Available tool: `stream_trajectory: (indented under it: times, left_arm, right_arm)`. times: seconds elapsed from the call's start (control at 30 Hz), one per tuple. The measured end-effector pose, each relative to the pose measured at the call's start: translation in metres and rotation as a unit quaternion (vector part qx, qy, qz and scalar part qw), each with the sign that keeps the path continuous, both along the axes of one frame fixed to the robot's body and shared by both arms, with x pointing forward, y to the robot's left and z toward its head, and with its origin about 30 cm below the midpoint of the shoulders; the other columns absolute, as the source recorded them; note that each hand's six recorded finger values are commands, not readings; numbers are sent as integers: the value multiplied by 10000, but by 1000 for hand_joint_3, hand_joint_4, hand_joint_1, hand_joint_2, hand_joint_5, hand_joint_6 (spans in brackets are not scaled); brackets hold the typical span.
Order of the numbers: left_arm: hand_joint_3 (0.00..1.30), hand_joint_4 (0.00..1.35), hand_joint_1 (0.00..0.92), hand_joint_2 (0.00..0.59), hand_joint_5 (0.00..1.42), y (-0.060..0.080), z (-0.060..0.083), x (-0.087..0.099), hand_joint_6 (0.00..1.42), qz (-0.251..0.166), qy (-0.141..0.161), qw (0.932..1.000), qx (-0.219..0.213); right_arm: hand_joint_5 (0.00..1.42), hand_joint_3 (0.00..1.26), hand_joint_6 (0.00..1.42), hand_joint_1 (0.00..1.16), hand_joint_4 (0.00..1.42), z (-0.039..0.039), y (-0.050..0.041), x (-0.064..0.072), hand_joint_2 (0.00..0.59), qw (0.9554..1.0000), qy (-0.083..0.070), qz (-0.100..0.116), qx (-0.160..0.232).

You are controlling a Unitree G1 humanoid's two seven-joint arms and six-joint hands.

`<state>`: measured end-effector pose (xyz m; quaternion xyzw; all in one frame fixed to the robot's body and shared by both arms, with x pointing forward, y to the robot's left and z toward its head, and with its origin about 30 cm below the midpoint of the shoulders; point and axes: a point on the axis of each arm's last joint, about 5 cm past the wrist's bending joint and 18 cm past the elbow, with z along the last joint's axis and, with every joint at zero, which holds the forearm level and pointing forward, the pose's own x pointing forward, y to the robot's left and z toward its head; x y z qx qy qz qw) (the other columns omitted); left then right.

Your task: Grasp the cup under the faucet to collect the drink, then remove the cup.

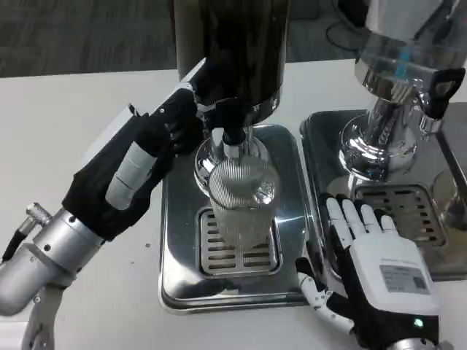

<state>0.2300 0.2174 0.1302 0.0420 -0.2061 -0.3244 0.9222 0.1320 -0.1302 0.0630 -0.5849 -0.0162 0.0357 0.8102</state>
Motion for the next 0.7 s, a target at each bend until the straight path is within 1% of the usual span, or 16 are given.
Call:
stream_trajectory:
  times: [0.1, 0.2, 0.3, 0.5, 0.63, 0.7]
  left_arm:
    - [82, 0, 0, 90, 218, -27, 16, 1, 204, -44, -49, 10000, 15]
    - [99, 0, 0, 99, 235, -25, 37, -27, 213, -22, -120, 9999, 4]
    - [105, 0, 0, 102, 250, -43, 12, -56, 230, -15, -90, 9999, -63]
    - [127, 0, 0, 104, 264, -38, 17, -60, 236, -1, -89, 10000, -25]
    - [140, 11, 0, 105, 268, -46, 49, -85, 239, -10, -189, 9996, 227]
    - [145, 14, 0, 106, 269, -45, 73, -101, 240, 3, -295, 9987, 409]
  right_arm:
    - [0, 0, 0, 234, 0, -2, -5, -3, 408, 10000, 6, -8, -8]
    - [0, 0, 0, 238, 0, -5, -7, -9, 412, 10000, 21, -17, -10]
    - [0, 0, 0, 240, 0, 0, -9, 2, 414, 10000, 6, -18, 3]
    - [0, 0, 0, 245, 0, 10, -7, 24, 416, 10000, -23, -3, 16]
    - [0, 0, 0, 246, 0, 3, -11, 30, 416, 10000, 0, -5, 31]
    - [0, 0, 0, 247, 0, 1, -12, 33, 416, 10000, 15, -6, 65]
